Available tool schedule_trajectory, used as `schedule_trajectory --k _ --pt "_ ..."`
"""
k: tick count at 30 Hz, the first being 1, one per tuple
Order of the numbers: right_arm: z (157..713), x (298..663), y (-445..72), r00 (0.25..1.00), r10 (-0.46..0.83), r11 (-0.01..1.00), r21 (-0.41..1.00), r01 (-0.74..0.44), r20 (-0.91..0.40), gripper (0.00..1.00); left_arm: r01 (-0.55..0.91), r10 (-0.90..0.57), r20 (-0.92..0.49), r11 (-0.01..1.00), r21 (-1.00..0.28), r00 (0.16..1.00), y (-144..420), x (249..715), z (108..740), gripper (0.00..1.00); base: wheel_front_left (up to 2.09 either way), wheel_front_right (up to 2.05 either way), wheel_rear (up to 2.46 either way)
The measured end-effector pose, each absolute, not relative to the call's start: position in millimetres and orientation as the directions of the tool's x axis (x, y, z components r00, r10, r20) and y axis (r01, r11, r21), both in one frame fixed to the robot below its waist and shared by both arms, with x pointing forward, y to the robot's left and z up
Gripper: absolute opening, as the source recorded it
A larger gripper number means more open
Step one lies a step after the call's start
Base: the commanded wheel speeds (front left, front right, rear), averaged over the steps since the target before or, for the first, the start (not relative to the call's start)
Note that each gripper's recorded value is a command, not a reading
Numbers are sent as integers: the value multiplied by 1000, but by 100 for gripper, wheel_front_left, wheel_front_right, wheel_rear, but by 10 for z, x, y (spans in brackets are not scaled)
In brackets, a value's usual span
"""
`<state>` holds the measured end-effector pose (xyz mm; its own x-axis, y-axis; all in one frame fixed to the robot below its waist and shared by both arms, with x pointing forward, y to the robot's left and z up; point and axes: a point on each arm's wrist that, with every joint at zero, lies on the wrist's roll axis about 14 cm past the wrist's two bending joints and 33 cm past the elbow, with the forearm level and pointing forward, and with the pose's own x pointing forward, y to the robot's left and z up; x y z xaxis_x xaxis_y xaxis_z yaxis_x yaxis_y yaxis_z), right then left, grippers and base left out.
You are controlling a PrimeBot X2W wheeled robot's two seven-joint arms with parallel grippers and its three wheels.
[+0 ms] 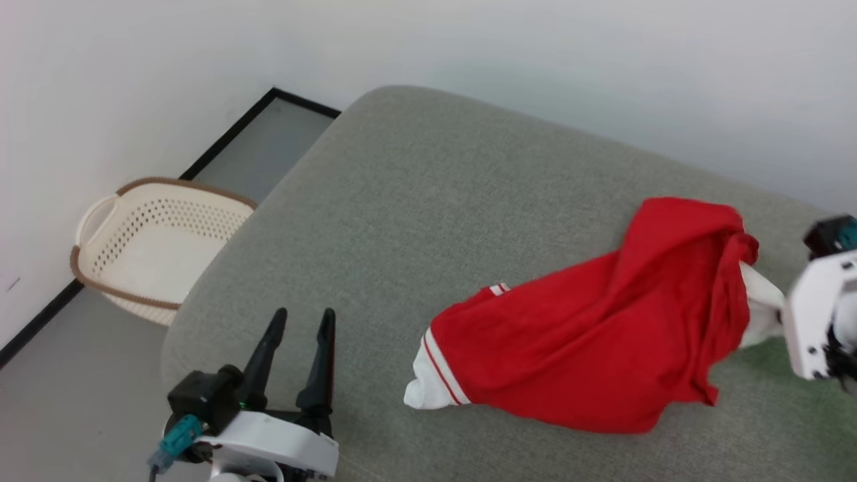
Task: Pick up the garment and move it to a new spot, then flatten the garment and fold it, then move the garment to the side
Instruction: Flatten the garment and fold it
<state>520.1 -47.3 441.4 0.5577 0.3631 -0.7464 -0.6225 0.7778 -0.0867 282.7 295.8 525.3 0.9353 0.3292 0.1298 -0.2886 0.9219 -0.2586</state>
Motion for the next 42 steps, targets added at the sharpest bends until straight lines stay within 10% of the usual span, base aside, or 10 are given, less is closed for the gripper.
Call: schedule_trajectory --k 20,40,41,42 --pt "3989 4438 -2249 571 116 962 -50 -267 -813 0 -117 157 150 962 -247 976 2605 3102 5304 100 0 0 0" --pt "3699 3780 -2371 518 115 987 40 -153 -848 0 20 9 119 972 -235 993 2204 3363 5206 100 0 0 0" --pt "3710 3779 -2386 524 106 987 26 -156 -845 22 25 4 121 972 -235 993 2189 3365 5211 100 0 0 0" --pt "3719 3778 -2398 531 99 988 18 -155 -842 66 27 2 123 972 -235 992 2185 3367 5218 100 0 0 0"
